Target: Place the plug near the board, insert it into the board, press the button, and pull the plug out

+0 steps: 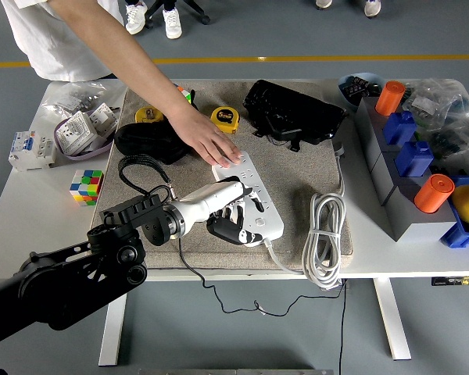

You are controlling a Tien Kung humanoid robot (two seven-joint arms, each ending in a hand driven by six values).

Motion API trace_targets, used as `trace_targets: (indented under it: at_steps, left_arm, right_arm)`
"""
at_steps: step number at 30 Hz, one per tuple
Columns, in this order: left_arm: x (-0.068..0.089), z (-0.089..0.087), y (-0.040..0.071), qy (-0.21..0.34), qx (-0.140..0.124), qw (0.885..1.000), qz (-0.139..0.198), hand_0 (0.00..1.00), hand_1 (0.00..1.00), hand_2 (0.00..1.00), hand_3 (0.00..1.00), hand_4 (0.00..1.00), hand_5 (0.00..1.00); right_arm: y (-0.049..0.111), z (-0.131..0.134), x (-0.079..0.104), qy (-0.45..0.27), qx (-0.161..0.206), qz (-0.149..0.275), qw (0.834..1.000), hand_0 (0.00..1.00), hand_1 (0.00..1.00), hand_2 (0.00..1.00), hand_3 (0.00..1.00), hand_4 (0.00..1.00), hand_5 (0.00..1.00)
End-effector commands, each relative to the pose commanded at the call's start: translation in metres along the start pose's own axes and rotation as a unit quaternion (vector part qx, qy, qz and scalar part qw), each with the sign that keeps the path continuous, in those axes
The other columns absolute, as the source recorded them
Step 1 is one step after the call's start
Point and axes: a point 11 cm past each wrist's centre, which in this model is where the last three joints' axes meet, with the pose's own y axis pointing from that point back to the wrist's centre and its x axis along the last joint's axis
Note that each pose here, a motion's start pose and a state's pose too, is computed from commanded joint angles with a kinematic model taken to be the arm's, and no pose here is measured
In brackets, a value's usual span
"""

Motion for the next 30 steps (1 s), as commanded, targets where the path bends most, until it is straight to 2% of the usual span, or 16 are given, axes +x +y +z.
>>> trace_targets:
  at_steps: [1, 6, 16, 30]
  left_arm:
    - [-0.001, 0.0, 0.0, -0.001, 0.004, 1.0, -0.005, 0.074, 0.103, 0.177, 0.874, 0.752, 0.002]
    - [-0.005, -0.001, -0.001, -0.006, 0.017, 1.0, -0.022, 0.074, 0.103, 0.177, 0.874, 0.752, 0.002]
    - [-0.011, 0.0, -0.001, -0.014, 0.022, 0.998, -0.051, 0.054, 0.099, 0.166, 0.87, 0.755, 0.002]
    - [-0.017, -0.002, -0.004, -0.018, 0.025, 0.998, -0.061, 0.05, 0.099, 0.167, 0.864, 0.741, 0.002]
  right_arm:
    - [0.0, 0.0, 0.0, 0.0, 0.0, 0.0, 1.0, 0.646, 0.669, 0.636, 0.556, 0.993, 0.54]
    - [0.0, 0.0, 0.0, -0.001, 0.0, 0.001, 1.0, 0.646, 0.669, 0.636, 0.556, 0.993, 0.54]
    - [0.0, 0.0, 0.0, 0.0, 0.0, 0.0, 1.0, 0.646, 0.668, 0.636, 0.555, 0.993, 0.539]
    - [0.0, -0.002, 0.002, 0.002, 0.001, 0.001, 1.0, 0.647, 0.668, 0.636, 0.555, 0.993, 0.539]
